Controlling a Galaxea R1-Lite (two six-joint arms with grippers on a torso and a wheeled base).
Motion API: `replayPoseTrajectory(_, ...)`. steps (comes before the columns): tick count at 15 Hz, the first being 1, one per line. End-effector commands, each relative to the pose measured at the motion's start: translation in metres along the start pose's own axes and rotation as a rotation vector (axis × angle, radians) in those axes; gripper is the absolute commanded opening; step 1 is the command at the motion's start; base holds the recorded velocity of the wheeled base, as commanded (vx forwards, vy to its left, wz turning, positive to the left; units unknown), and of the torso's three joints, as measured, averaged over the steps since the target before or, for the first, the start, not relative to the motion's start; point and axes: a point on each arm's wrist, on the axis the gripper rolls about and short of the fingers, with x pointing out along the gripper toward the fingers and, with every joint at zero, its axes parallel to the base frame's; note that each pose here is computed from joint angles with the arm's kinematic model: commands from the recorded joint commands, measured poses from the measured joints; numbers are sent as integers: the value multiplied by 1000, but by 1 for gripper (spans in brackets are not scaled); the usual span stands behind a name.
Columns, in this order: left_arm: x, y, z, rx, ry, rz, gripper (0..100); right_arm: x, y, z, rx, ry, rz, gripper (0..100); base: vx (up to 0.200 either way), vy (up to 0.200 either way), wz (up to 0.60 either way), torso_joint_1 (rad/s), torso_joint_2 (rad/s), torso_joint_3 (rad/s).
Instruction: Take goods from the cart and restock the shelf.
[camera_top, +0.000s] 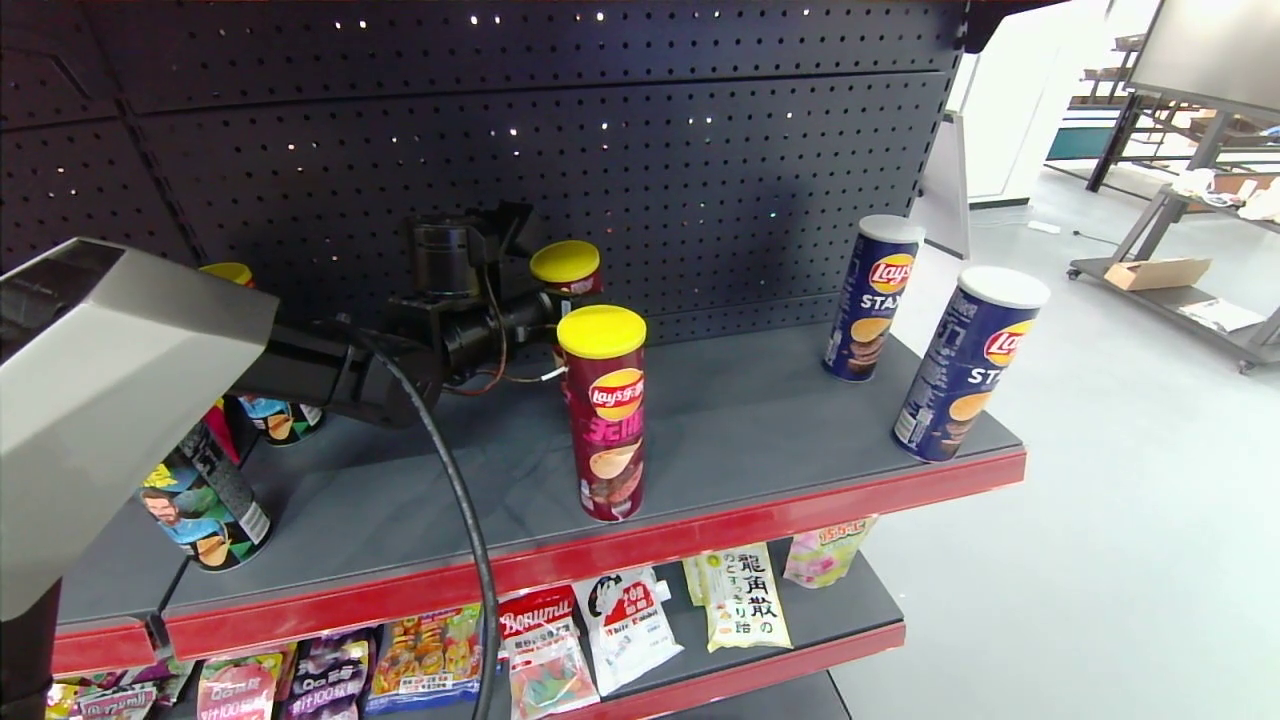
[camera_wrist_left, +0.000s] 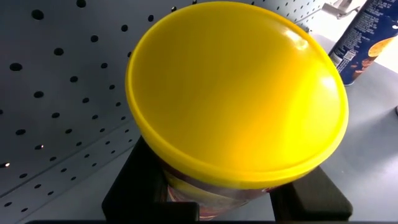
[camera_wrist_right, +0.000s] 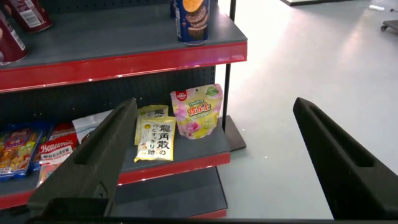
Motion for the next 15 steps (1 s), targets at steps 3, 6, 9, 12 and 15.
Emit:
replayPoseTrajectory(3,1,0,-2,0,1,1,0,0,0,0,0,0,0,100,0,0,0,0,0,0)
replayPoseTrajectory(6,1,0,-3,-4,7,2,100,0,0,0,0,2,0,100,0,0,0,0,0,0)
replayPoseTrajectory(9,-1,0,-2,-5,8,2,100,0,0,0,0,2,0,100,0,0,0,0,0,0)
replayPoseTrajectory(12,-11,0,-2,-8,25,4,100,0,0,0,0,2,0,100,0,0,0,0,0,0)
replayPoseTrajectory(15,-34,3,-8,-18,70,22,100,0,0,0,-2,2,0,100,0,0,0,0,0,0)
